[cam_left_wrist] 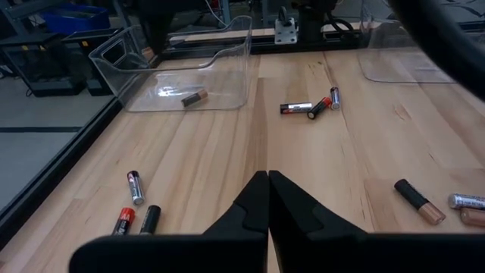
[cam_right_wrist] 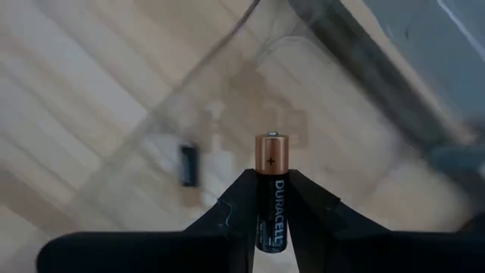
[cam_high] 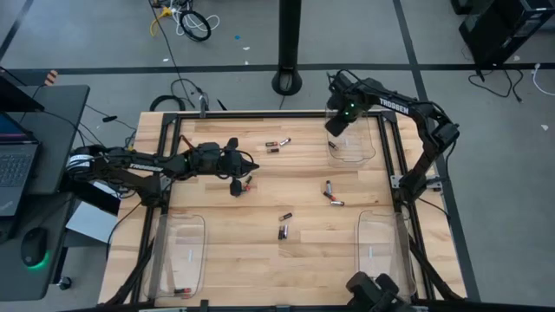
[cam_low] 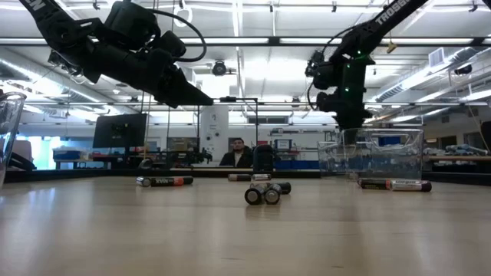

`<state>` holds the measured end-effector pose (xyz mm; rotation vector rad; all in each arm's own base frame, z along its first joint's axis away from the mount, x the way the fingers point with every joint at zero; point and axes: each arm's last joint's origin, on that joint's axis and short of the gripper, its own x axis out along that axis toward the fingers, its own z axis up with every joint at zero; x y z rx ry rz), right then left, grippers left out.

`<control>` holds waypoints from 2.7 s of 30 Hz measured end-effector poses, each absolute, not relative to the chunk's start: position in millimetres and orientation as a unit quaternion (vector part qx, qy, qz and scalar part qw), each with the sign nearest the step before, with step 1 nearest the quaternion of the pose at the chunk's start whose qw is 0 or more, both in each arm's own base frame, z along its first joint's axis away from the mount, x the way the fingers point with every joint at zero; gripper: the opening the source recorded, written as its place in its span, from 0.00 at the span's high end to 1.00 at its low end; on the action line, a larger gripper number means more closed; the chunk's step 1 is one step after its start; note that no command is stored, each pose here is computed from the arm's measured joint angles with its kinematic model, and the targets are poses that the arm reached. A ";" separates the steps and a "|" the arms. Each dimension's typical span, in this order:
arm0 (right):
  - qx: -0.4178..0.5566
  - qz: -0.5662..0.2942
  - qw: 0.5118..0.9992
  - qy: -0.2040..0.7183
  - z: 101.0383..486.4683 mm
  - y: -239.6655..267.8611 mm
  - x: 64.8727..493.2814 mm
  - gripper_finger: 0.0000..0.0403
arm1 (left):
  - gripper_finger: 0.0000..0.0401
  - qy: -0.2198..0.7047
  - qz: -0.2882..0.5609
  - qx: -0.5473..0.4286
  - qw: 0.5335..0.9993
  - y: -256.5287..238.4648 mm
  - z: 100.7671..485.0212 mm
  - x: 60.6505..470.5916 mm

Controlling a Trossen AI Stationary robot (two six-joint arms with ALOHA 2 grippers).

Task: Sort batteries
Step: Put the brown battery into the top transparent bin, then put the white battery into the bottom right transparent bin

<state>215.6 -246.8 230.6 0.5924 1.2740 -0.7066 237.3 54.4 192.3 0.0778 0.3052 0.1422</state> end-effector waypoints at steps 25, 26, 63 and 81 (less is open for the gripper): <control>0.372 -0.455 0.622 0.517 208.6 -208.4 241.7 0.85 | 0.98 0.183 0.089 0.052 0.978 55.7 187.0 235.3; 0.375 -0.457 0.620 0.515 205.8 -208.1 240.9 0.85 | 0.98 0.183 0.089 0.052 0.978 55.7 187.2 235.3; 0.409 -0.463 0.607 0.499 162.0 -210.9 217.5 0.78 | 0.98 0.189 0.096 0.052 0.976 56.0 186.1 234.8; 0.307 -0.426 0.693 0.494 210.8 -198.7 205.8 0.85 | 0.98 0.187 0.103 0.053 0.975 56.5 186.5 234.9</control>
